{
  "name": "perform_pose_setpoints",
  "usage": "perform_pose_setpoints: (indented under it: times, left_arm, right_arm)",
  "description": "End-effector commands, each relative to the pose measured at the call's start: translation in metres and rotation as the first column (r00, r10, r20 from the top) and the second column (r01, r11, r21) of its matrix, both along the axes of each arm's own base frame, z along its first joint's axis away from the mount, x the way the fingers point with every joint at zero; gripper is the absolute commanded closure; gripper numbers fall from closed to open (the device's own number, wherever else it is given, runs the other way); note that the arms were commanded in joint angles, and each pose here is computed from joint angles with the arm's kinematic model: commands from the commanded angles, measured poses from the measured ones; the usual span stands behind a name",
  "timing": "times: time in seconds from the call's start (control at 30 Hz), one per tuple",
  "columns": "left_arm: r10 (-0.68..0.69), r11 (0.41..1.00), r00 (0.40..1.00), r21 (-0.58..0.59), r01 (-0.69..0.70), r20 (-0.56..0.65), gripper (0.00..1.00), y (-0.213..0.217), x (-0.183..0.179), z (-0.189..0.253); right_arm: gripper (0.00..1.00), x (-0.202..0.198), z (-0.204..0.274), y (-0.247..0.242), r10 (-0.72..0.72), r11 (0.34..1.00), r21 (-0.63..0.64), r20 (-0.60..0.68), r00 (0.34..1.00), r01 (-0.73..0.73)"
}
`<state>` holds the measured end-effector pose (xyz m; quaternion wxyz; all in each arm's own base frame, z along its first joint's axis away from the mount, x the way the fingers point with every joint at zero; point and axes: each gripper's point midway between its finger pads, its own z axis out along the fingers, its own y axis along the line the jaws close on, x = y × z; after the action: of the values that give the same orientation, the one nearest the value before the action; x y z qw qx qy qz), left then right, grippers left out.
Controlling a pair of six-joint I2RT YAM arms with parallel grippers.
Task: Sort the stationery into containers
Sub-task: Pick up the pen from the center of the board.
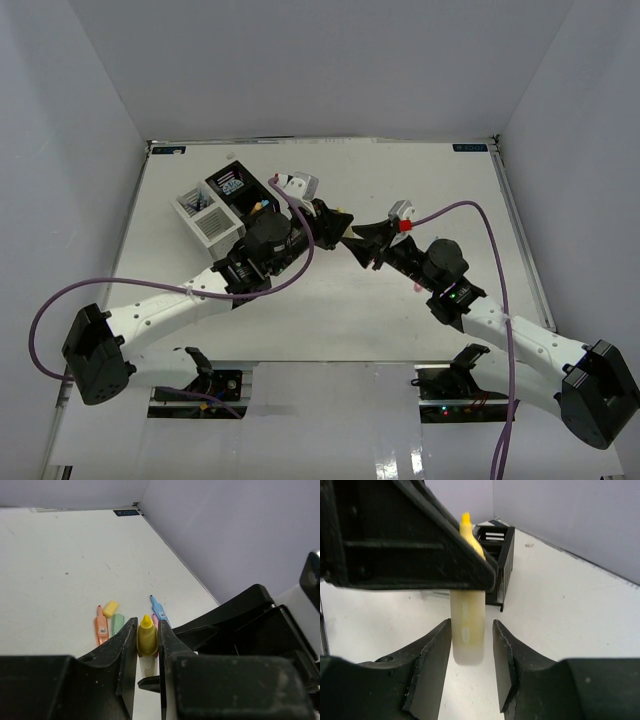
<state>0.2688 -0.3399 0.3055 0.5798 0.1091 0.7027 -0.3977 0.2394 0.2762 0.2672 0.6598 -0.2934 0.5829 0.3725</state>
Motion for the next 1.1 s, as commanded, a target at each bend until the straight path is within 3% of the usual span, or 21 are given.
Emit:
perform_pose_setpoints:
  times: [0.0, 0.17, 0.8, 0.9, 1.07]
  left_arm:
    - [0.015, 0.999, 0.996, -0.042, -0.011, 0.093, 1.00, 0.009, -0.002, 0.038]
    - [0.001, 1.000, 0.995, -0.025, 0.001, 0.105, 1.00, 0.008, -0.004, 0.042]
    - [-0.095, 0.993, 0.994, 0.073, 0.090, 0.058, 1.00, -0.009, -0.010, 0.023]
    - [-0.100, 0.991, 0.994, 0.091, 0.096, 0.052, 1.00, -0.010, -0.009, 0.019]
    - [-0.115, 0.988, 0.993, 0.111, 0.110, 0.039, 1.00, -0.013, -0.010, 0.014]
  right_arm:
    - [0.54, 0.000, 0.004, 0.002, 0.007, 1.000, -0.025, 0.015, 1.000, -0.007]
    - [0.50, 0.000, -0.002, 0.001, 0.005, 0.999, -0.044, 0.003, 1.000, -0.005]
    - [0.51, 0.008, 0.011, 0.005, 0.000, 0.998, -0.058, 0.052, 0.999, 0.003]
    - [0.55, 0.008, 0.012, 0.005, -0.006, 0.998, -0.057, 0.053, 0.999, 0.009]
    - [0.78, 0.008, 0.012, 0.003, -0.016, 0.998, -0.055, 0.053, 0.998, 0.019]
